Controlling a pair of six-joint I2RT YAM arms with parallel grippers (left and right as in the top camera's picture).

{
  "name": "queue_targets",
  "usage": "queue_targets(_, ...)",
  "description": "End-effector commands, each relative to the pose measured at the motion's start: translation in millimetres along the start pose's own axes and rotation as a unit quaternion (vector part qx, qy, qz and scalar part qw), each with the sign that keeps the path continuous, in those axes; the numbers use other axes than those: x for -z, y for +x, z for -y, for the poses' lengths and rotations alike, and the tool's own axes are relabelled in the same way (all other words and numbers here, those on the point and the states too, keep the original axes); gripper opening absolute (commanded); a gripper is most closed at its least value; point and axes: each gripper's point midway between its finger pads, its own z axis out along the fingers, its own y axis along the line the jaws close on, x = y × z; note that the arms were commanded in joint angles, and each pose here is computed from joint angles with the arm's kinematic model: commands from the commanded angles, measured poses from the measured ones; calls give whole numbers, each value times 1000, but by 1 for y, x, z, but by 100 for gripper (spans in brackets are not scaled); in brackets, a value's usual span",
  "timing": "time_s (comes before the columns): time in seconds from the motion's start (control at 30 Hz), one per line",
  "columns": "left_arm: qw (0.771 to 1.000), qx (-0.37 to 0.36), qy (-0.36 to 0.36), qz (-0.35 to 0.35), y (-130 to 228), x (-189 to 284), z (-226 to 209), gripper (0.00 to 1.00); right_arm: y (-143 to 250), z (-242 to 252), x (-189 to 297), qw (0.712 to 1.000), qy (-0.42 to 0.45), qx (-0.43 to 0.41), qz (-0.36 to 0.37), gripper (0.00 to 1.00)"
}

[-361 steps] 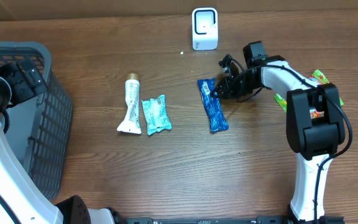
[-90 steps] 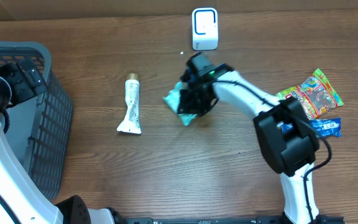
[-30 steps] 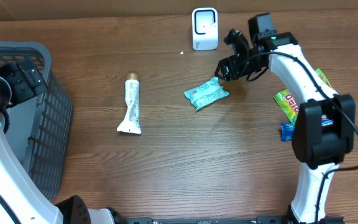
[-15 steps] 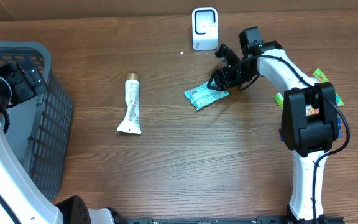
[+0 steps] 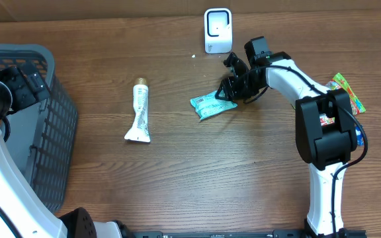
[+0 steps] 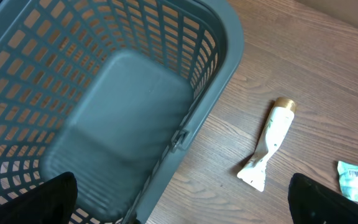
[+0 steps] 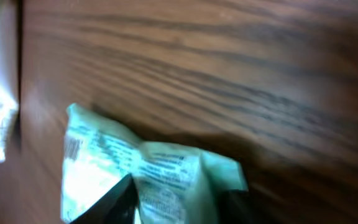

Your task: Scan the item barcode

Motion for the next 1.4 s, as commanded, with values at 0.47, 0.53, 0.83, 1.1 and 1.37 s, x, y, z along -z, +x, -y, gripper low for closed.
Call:
queue_targets(0.47, 1000, 9, 2, 7, -3, 3, 0, 100, 15, -16, 5, 992, -89, -84, -14, 4)
queue_targets(0.53, 1000, 9, 2, 7, -3, 3, 0, 100, 5, -20, 24, 993, -92, -76, 8, 4)
queue_targets(0.83, 1000, 9, 2, 7, -3, 3, 0, 100, -42, -60, 140, 986, 13, 57, 156, 4)
queue_targets(1.1, 1000, 9, 2, 7, -3, 3, 0, 99, -48, -100, 223, 956, 101, 107, 253, 4)
queue_targets(1.37, 1000, 9, 2, 7, -3, 3, 0, 100, -47, -114, 252, 937, 147, 121, 291, 4)
